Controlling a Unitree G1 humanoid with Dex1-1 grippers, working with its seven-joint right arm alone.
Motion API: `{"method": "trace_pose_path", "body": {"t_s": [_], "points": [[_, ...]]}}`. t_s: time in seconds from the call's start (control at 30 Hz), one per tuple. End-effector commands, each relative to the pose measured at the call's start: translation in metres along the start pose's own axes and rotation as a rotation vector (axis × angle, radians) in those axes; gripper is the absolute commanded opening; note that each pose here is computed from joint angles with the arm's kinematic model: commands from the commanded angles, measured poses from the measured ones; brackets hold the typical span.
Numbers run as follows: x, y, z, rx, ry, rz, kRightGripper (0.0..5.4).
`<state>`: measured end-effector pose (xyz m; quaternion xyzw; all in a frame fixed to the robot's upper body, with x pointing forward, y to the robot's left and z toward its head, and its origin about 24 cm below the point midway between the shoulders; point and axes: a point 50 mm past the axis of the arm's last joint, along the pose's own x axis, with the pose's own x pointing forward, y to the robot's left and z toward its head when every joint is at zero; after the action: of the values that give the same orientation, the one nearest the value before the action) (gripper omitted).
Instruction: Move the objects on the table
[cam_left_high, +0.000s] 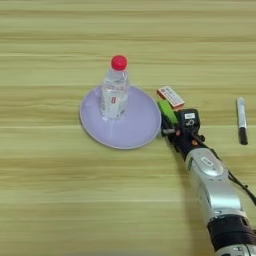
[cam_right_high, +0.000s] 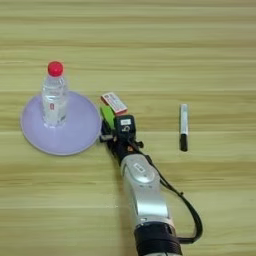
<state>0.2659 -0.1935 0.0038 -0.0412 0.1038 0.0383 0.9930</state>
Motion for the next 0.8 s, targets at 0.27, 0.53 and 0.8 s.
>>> {"method": "trace_pose_path", "body": {"t_s": [0.27,0.53,0.8], "points": [[0.002,0.0,0.016,-0.015,-0.047,0.004,1.4],[-0.009,-0.018,0.052,-0.064,-0.186,-0.059,1.4],[-0.018,-0.044,0.061,-0.09,-0.187,-0.169,1.4]]}}
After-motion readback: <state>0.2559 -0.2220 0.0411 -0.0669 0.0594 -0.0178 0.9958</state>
